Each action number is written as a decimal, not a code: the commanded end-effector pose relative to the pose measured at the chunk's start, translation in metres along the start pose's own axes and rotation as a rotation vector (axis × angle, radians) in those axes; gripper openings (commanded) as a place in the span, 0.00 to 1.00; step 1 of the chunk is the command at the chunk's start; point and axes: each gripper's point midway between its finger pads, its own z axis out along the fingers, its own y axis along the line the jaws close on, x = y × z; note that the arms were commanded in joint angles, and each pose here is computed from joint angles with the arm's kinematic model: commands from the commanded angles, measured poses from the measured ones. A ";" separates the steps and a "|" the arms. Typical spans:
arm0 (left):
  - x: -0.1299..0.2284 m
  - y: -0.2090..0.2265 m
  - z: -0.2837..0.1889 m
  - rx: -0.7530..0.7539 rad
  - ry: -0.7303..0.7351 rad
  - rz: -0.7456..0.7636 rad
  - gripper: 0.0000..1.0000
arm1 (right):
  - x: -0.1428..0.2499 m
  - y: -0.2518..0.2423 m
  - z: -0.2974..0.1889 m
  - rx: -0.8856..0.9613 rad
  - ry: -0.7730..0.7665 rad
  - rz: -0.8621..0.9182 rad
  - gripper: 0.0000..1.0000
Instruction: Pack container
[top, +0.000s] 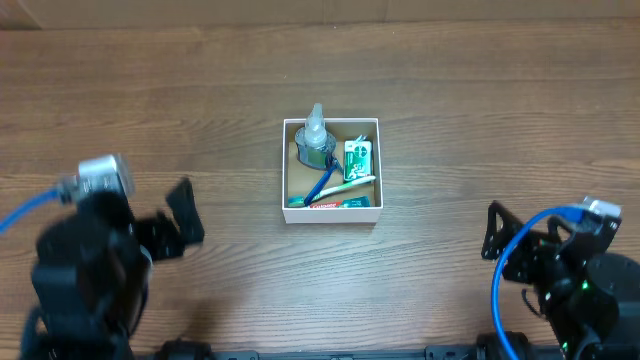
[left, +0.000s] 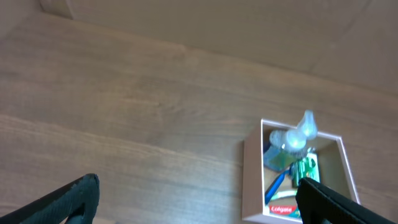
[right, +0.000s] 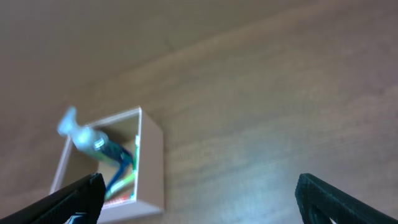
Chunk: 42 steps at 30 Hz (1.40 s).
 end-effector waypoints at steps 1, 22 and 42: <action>0.037 0.009 0.003 0.002 0.021 0.009 1.00 | 0.013 -0.007 0.000 0.027 0.034 0.002 1.00; 0.098 0.026 0.020 -0.054 0.221 0.029 1.00 | 0.021 -0.010 0.000 0.040 0.067 0.002 1.00; 0.098 0.026 0.020 -0.054 0.221 0.029 1.00 | 0.041 -0.022 -0.041 -0.034 -0.200 -0.004 1.00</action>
